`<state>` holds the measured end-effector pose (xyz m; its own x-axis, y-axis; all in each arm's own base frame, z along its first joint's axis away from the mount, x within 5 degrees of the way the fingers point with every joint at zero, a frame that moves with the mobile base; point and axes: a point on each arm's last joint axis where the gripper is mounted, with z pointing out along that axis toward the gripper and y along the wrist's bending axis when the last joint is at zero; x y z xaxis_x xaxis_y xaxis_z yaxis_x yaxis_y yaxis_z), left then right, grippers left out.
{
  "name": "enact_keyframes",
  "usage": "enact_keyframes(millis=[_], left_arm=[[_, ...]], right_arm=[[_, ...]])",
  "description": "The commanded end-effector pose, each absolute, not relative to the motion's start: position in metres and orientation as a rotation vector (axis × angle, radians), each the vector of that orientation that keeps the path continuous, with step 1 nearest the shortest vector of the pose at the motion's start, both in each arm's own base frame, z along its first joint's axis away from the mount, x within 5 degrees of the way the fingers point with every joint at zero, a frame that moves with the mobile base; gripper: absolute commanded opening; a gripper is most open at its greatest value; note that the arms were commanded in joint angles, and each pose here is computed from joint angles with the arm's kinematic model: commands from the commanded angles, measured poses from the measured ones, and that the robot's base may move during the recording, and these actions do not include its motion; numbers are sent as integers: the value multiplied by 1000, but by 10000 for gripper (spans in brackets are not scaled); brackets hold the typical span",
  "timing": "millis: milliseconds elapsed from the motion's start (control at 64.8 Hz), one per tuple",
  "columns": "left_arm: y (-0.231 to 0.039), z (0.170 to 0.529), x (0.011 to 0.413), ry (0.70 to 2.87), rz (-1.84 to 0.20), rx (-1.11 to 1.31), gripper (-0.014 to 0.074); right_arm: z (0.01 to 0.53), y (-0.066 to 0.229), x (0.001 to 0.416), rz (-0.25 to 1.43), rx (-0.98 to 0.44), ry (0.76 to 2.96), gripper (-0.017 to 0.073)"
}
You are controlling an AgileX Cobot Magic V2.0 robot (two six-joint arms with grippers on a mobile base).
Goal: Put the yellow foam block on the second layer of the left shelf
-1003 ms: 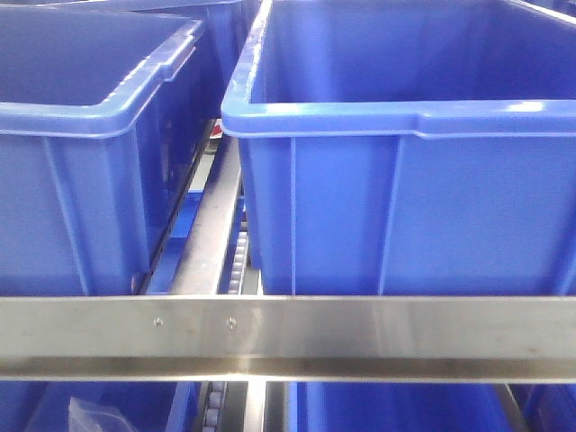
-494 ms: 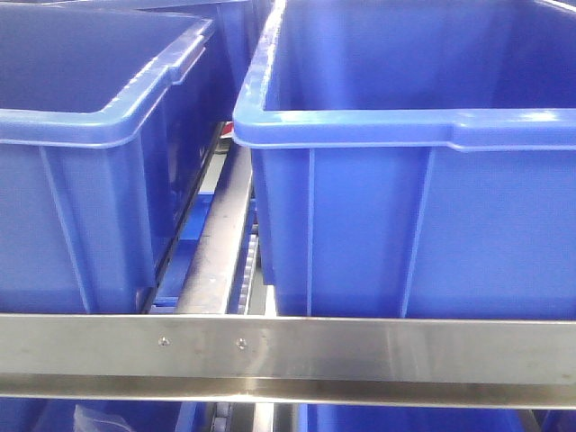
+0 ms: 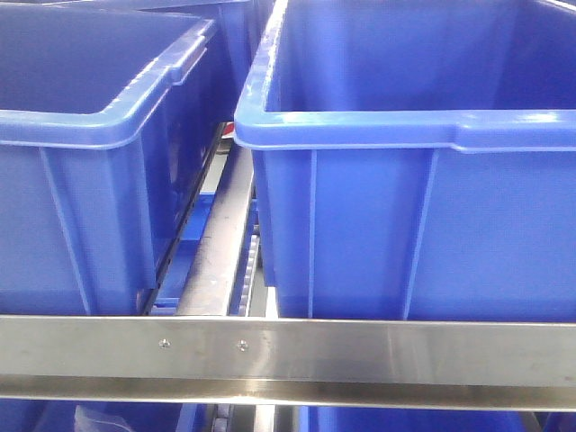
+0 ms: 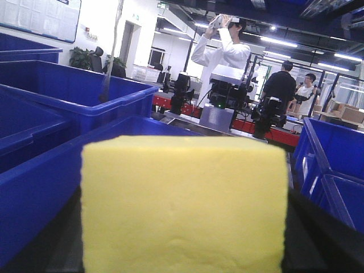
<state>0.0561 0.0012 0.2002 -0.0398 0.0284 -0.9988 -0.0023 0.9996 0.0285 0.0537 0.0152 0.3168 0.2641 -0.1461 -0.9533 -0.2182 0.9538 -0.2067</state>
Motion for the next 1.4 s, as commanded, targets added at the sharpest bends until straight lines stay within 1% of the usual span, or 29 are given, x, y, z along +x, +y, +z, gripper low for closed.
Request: enact_keyframes(millis=[0,216,386,525,741,849,942,1158,1389], left_arm=[[-1,200,56,1539,4,29,136],[-1,200,56,1539,4,29,136],[-1,200,56,1539,4,29,136],[-1,200,56,1539,4,29,136],[-1,200,56,1539,4,29,136],[-1,200,56,1539,4,29,136],[-1,200,56,1539,4,29,136],[-1,200,56,1539,4,29,136],[-1,200,56,1539,4,29,136]], right_arm=[[333,13,52,34,-287,1217,276],[338,13,51,36,-292,1221,276],[358,21,71,52,-354,1374,276],[375,34,111,81,-414,1576,276],[400,56,180,154,-432,1822,276],[401,67,218,179,-441,1938,276],[391,76,250,191,-456,2043,276],[356,93,312,184,-485,2185,276],[312,98,347,99,-539,2254,276]])
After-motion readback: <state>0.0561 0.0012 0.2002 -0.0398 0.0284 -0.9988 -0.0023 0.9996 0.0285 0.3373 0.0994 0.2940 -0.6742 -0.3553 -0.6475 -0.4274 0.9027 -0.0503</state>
